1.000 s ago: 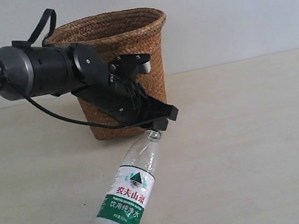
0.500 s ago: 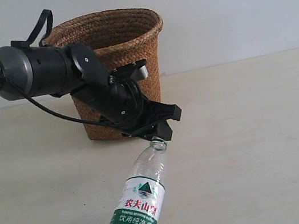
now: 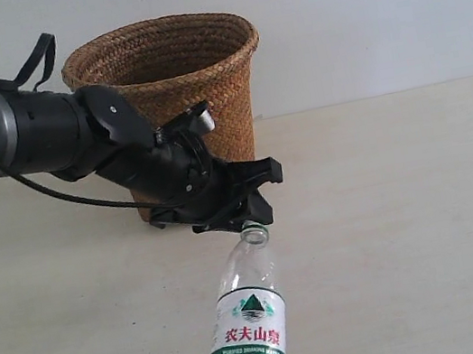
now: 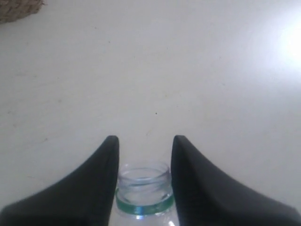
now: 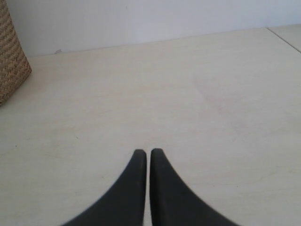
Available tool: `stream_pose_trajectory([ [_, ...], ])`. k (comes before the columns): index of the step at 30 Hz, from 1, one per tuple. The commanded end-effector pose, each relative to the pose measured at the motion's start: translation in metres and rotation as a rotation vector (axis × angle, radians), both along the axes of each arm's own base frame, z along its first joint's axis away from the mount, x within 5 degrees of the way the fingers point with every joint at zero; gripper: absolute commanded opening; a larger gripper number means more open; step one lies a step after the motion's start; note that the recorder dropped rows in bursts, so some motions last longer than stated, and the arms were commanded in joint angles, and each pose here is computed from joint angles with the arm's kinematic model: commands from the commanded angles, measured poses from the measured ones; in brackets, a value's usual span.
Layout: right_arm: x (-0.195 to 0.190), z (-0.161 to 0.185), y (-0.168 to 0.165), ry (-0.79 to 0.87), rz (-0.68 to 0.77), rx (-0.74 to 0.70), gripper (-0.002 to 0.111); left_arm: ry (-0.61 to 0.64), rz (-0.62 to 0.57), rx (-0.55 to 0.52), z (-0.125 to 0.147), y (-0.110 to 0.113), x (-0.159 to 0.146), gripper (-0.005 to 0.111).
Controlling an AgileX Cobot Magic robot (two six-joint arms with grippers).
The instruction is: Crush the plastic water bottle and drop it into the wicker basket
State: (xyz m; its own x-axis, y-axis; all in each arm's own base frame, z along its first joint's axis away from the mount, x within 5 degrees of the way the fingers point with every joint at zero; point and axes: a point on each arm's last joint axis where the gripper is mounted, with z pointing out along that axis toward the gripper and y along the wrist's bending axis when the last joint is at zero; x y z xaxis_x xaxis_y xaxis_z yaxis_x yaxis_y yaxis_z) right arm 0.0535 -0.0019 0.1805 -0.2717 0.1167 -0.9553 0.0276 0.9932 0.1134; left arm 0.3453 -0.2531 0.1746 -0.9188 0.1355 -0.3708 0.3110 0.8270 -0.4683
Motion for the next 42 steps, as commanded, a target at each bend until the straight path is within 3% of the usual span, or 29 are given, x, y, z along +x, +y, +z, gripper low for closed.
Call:
stream_pose_trajectory([
  [1,0.0,0.0,0.0,-0.006,-0.006,-0.004,0.0,-0.014,0.099,-0.042,0.004,0.004,-0.006,0.004],
  [8,0.0,0.0,0.0,-0.006,-0.006,-0.004,0.0,-0.067,0.323,-0.125,0.006,0.022,-0.016,0.004],
  [14,0.0,0.0,0.0,-0.006,-0.006,-0.004,0.0,-0.115,0.412,-0.136,0.012,0.039,-0.029,0.004],
  [19,0.0,0.0,0.0,-0.006,-0.006,-0.004,0.0,-0.159,0.641,-0.189,0.016,0.062,-0.04,0.004],
  [29,0.0,0.0,0.0,-0.006,-0.006,-0.004,0.0,-0.229,0.976,-0.256,0.017,0.109,-0.072,0.004],
  [35,0.0,0.0,0.0,-0.006,-0.006,-0.004,0.0,-0.211,1.097,-0.245,-0.001,0.126,-0.087,0.004],
  [42,0.0,0.0,0.0,-0.006,-0.006,-0.004,0.0,-0.227,1.116,-0.213,-0.008,0.134,-0.093,0.004],
])
